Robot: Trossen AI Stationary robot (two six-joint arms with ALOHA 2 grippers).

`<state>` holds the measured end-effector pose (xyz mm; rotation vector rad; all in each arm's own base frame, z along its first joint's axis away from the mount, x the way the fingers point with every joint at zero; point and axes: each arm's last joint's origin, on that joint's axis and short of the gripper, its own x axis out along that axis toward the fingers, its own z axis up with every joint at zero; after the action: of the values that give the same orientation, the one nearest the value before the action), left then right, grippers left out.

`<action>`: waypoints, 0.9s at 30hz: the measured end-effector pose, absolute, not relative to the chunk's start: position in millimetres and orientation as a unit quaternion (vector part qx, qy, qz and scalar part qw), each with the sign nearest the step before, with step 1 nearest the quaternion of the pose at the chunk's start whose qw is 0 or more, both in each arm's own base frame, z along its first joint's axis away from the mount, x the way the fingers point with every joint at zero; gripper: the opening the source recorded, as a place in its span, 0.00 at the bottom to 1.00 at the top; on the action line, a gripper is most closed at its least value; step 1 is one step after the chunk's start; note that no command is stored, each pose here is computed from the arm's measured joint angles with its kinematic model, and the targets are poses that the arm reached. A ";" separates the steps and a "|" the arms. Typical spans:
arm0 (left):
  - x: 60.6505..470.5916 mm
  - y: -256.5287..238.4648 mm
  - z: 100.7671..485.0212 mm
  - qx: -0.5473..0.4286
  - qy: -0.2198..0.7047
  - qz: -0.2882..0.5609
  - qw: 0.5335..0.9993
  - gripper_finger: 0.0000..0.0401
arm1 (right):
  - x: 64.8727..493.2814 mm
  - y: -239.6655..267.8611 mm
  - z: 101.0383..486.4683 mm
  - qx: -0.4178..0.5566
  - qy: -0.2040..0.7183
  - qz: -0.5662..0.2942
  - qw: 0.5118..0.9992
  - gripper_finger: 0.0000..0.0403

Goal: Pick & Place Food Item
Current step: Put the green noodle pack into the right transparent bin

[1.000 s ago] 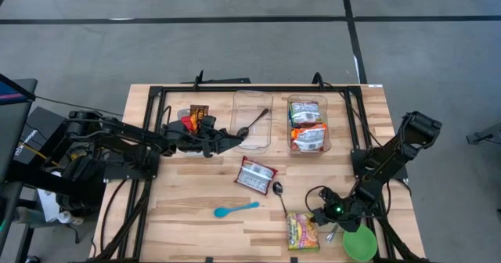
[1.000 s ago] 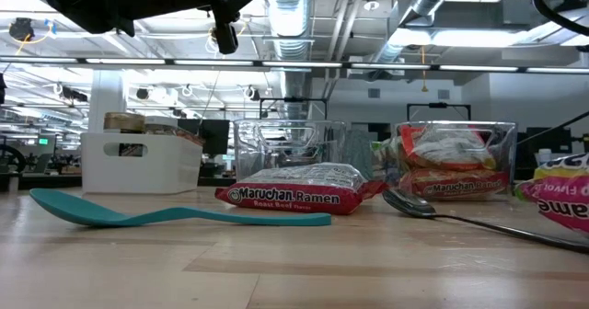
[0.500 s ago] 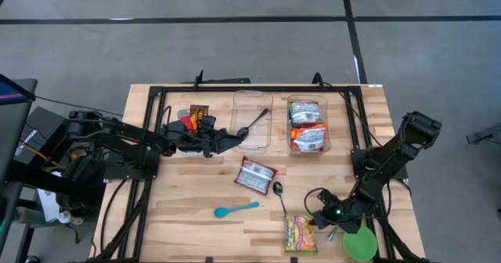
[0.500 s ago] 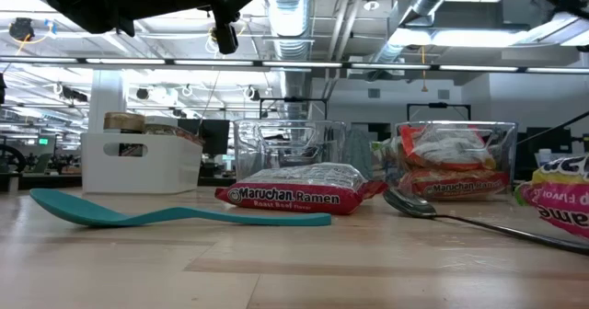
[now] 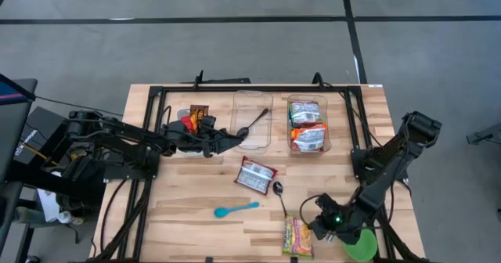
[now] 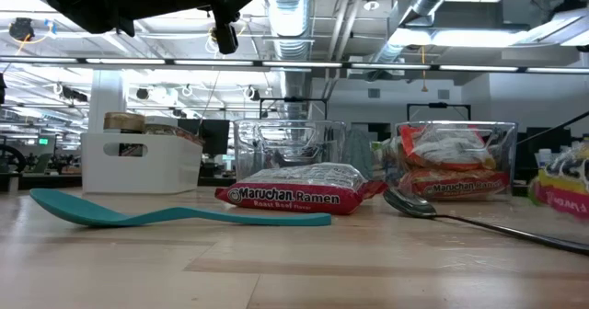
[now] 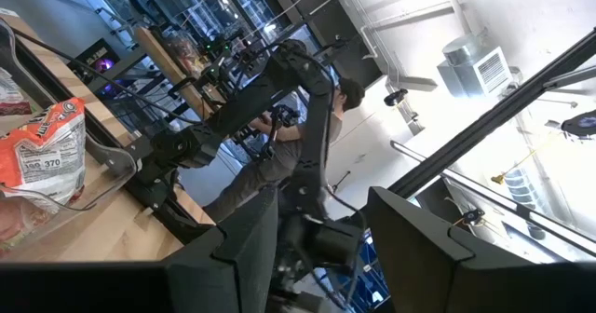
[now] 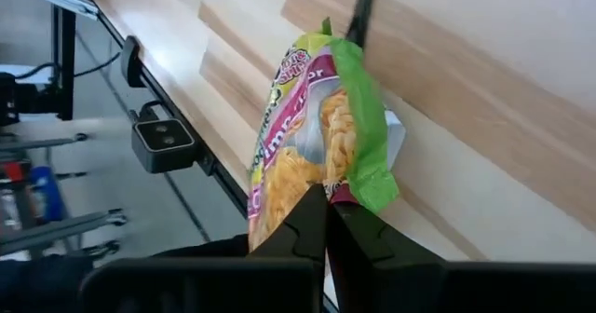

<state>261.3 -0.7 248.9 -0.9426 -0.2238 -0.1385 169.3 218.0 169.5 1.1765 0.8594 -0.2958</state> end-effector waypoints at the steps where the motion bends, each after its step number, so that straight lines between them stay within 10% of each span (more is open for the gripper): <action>1: 261.3 -0.6 248.9 -0.453 -0.108 -0.066 0.883 0.41 | 170.7 219.7 174.5 0.531 0.392 -0.138 0.739 0.00; 27: 261.3 -0.6 248.9 -0.453 -0.108 -0.066 0.883 0.41 | 216.3 182.1 309.8 0.333 0.258 -0.294 0.858 0.00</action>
<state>261.3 -0.6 248.9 -0.9426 -0.2239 -0.1380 216.3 182.1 309.8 0.7005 0.5430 -0.6167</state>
